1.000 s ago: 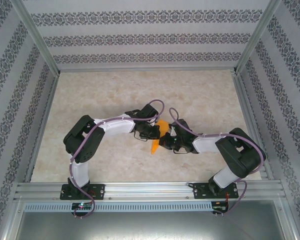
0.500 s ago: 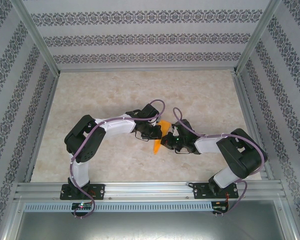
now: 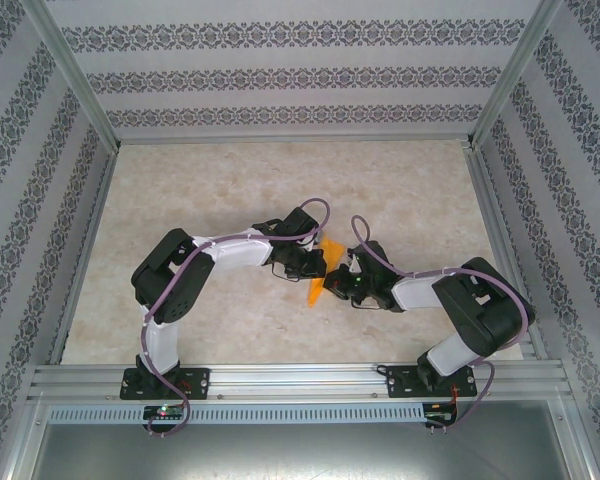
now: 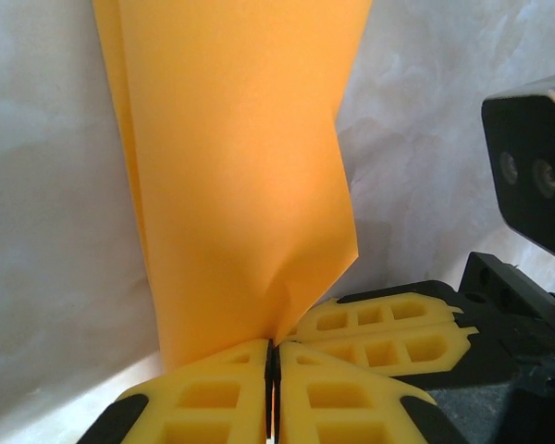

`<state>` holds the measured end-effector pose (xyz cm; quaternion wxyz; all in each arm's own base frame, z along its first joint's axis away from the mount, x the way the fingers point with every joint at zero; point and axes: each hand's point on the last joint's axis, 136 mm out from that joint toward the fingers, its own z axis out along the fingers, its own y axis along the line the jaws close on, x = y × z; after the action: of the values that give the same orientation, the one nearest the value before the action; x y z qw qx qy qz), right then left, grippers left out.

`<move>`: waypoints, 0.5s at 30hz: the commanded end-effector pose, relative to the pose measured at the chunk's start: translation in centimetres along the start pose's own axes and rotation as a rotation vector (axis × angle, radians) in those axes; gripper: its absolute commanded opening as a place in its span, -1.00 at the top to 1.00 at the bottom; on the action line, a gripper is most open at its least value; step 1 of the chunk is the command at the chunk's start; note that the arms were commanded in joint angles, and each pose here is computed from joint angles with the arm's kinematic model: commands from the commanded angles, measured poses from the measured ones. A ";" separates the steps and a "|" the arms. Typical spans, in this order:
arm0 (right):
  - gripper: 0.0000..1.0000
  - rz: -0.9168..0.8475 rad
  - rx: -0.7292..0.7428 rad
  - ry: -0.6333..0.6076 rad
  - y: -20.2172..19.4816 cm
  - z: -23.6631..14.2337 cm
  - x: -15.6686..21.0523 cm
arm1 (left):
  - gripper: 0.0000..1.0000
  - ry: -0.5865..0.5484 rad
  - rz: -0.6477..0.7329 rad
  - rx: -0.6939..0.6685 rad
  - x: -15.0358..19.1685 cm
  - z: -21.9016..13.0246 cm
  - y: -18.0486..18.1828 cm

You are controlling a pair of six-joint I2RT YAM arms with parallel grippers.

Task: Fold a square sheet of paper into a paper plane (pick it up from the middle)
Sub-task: Fold the wing for the fifth time at the center of the table.

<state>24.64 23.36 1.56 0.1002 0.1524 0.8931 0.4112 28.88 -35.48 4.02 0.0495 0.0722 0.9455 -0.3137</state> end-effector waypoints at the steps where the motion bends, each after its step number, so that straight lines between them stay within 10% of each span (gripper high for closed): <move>1: 1.00 -0.003 -0.002 -0.014 -0.1 -0.3 -0.1 | 0.75 0.027 -0.007 -0.004 0.7 1.9 0.5; 15: 1.00 0.146 0.116 -0.046 -2.6 -2.1 -0.3 | 0.76 0.004 -0.008 -0.017 -0.1 1.4 1.1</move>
<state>24.13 21.17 1.68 0.0900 0.2060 0.8960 0.3830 28.88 -35.44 2.31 0.0409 0.0697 0.9488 -0.3053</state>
